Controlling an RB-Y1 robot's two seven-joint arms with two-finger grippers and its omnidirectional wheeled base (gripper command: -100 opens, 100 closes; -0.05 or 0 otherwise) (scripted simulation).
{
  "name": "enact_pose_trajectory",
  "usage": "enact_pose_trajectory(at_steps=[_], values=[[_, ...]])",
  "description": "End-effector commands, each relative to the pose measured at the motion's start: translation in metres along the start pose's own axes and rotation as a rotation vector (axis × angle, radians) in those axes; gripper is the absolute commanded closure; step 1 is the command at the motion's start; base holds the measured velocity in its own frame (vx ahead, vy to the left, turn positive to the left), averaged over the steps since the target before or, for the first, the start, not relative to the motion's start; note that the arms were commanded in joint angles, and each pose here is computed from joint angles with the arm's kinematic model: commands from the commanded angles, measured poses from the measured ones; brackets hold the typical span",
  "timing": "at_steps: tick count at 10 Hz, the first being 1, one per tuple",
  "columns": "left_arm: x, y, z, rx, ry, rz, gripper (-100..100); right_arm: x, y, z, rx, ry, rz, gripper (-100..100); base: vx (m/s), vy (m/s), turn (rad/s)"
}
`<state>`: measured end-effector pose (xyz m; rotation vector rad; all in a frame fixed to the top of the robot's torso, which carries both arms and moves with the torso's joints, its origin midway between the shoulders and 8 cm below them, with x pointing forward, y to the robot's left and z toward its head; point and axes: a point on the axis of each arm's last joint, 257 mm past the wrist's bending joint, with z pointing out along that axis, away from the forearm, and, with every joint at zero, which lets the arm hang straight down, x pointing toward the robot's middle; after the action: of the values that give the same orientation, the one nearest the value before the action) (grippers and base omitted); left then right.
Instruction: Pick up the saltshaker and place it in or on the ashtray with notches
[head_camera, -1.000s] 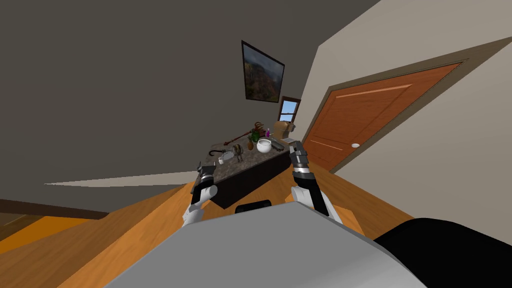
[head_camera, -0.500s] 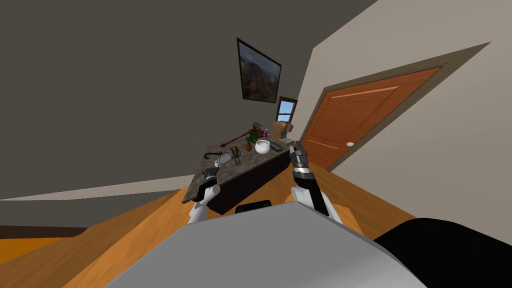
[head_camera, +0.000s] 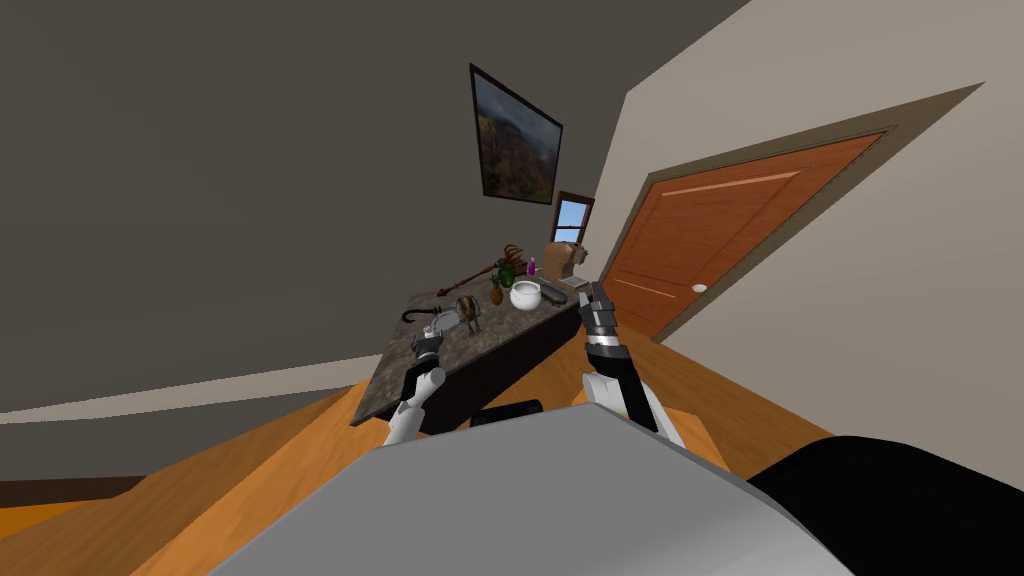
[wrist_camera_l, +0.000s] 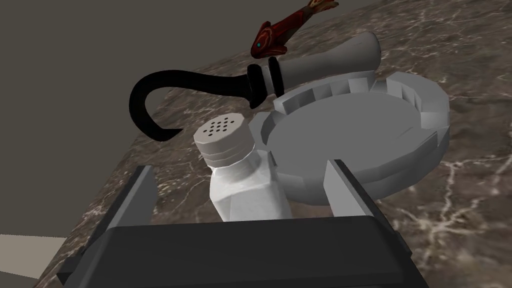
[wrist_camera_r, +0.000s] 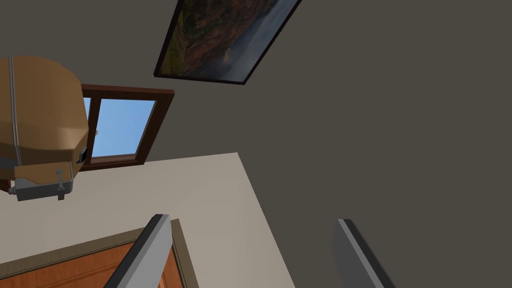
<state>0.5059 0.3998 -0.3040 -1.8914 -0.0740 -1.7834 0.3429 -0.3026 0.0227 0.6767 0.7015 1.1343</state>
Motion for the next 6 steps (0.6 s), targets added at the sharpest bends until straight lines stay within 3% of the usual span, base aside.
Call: enact_pose_trajectory(at_steps=[1, 2, 6], values=[[0.0000, 0.0000, 0.0000, 0.000, 0.000, 0.000, -100, 0.0000, 0.0000, 0.0000, 0.000, 0.000, 0.000, 0, 0.000, 0.000, 0.000], [0.0000, 0.0000, 0.0000, 0.000, 0.000, 0.000, 100, 0.0000, 0.0000, 0.0000, 0.000, 0.000, 0.000, 0, 0.000, 0.000, 0.000], [0.0017, -0.0003, 0.0006, 0.002, 0.004, -0.001, 100, 0.0000, 0.0000, 0.0000, 0.000, 0.000, 0.000, 0, 0.000, 0.000, 0.000]])
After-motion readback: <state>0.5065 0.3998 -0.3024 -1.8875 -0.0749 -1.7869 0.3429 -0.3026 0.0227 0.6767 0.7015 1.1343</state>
